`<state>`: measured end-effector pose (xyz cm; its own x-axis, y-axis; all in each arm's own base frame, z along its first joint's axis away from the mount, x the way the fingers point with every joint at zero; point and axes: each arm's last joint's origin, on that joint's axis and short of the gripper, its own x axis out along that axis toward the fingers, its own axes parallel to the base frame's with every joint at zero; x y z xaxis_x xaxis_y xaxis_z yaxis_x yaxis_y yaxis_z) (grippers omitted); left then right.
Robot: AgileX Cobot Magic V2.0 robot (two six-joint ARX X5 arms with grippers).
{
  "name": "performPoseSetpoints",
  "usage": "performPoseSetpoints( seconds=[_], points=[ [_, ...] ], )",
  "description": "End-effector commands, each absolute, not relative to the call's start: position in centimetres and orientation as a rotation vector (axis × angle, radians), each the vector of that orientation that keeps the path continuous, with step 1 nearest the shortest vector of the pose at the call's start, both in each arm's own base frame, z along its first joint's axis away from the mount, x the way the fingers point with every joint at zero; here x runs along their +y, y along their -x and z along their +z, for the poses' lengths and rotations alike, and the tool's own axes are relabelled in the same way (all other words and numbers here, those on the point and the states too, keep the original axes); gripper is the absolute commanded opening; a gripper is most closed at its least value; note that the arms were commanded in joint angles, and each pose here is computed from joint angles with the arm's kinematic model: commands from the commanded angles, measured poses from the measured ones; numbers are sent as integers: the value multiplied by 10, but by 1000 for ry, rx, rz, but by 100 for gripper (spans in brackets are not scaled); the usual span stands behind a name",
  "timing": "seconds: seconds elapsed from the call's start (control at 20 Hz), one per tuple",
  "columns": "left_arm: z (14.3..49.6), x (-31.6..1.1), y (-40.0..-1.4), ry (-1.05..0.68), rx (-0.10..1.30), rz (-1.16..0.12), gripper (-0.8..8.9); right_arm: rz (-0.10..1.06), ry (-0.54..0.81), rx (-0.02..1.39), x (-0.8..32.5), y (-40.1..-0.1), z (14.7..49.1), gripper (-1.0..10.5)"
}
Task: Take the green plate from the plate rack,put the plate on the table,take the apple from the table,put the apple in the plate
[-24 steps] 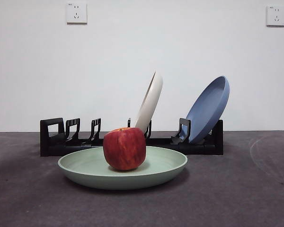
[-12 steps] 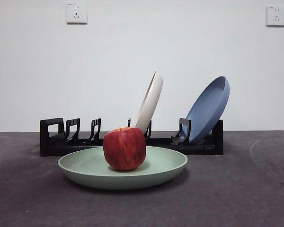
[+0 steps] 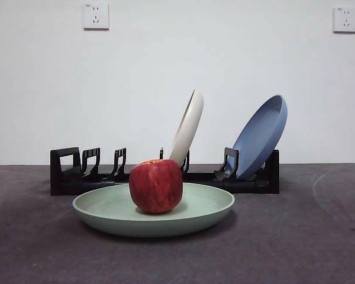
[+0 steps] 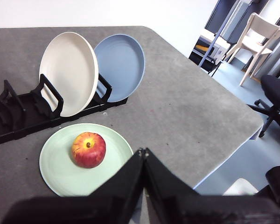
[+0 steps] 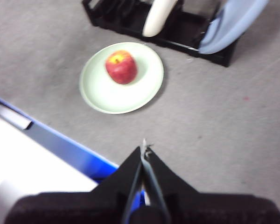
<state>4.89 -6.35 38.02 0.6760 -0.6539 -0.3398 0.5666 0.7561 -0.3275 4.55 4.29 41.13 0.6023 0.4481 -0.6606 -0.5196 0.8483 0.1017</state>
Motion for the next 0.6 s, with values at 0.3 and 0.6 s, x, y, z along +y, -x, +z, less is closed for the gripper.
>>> performPoseSetpoints(
  seconds=[0.3, 0.6],
  points=[
    [377, -72, -58, 191, 482, -632, -4, 453, 135, 724, 40, -47, 409, 1],
    [347, -53, -83, 203, 315, -361, -3, 451, 136, 723, 40, -47, 409, 1]
  ],
)
